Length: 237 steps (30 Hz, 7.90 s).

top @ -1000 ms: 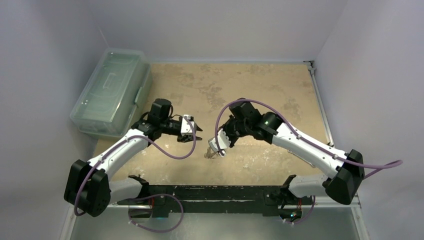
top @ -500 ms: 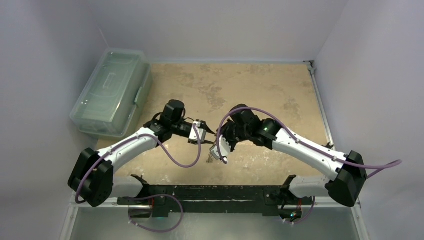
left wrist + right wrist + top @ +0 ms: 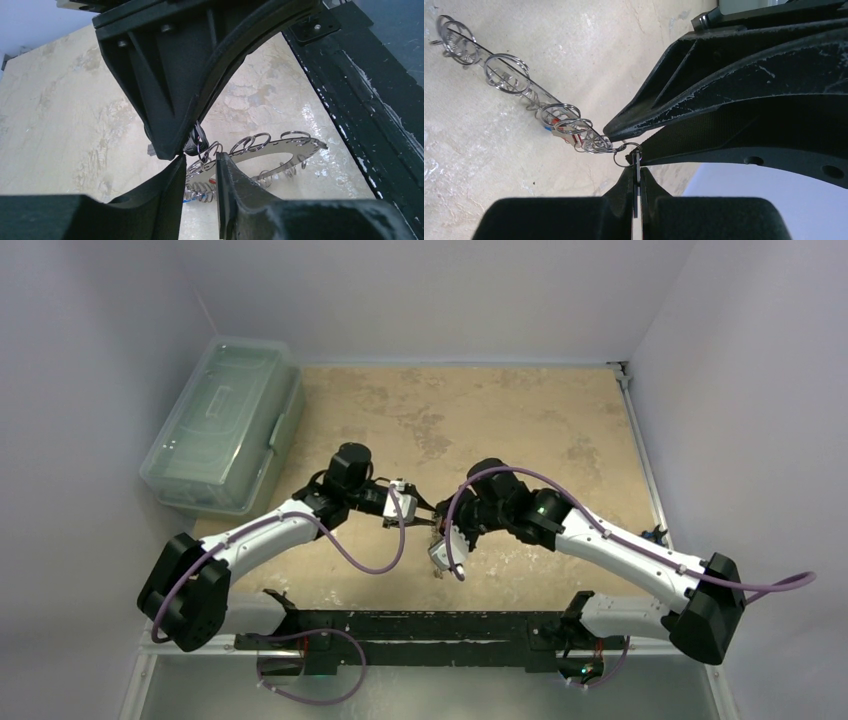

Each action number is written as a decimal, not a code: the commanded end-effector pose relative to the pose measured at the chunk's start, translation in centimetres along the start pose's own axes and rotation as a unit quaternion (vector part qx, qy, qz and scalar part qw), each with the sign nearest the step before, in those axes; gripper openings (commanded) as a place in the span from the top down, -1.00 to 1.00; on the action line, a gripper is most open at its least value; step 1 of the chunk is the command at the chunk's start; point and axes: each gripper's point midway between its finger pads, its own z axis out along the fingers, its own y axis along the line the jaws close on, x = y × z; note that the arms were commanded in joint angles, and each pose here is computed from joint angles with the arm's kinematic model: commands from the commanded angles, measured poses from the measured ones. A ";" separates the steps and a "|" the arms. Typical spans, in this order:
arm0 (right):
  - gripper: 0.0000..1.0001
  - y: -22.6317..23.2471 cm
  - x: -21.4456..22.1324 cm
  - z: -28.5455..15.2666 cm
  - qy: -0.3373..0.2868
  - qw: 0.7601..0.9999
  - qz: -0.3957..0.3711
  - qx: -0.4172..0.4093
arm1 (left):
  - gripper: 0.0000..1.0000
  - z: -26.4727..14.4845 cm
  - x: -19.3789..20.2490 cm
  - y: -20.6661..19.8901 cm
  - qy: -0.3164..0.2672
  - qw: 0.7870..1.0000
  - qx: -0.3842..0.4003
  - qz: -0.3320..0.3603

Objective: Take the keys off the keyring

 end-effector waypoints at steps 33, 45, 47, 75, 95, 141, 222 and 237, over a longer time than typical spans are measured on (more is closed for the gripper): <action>1.00 0.6 1.7 -0.3 -0.017 0.985 0.136 0.103 | 1.00 -1.8 -3.6 -1.2 -0.075 0.994 -0.084 0.010; 1.00 -0.5 2.4 0.0 -0.011 0.979 0.118 0.168 | 1.00 -1.1 -3.5 -1.6 -0.034 0.992 -0.099 0.067; 1.00 -1.0 2.7 -0.2 -0.005 0.975 0.117 0.187 | 1.00 -1.0 -3.3 -1.4 -0.014 0.992 -0.110 0.066; 1.00 -2.8 0.3 -4.4 -0.059 0.906 0.033 0.418 | 1.00 -0.1 -2.6 -1.8 0.027 0.985 -0.171 -0.002; 1.00 -2.5 -0.6 -5.3 -0.063 0.900 -0.008 0.431 | 0.32 -1.6 -3.6 -1.7 -0.062 0.989 -0.133 0.014; 1.00 0.6 -7.2 -6.5 -0.162 0.865 -0.188 0.437 | 0.40 -0.7 -3.5 -3.2 -0.053 0.995 0.017 0.080; 1.00 0.7 2.0 5.1 -0.051 0.737 0.668 0.089 | -0.14 -6.6 1.5 4.6 0.097 0.935 -0.181 -0.290; 1.00 1.8 0.8 8.1 -0.101 0.691 0.715 -0.041 | -0.13 -12.4 4.0 -0.1 0.170 0.884 -0.180 -0.397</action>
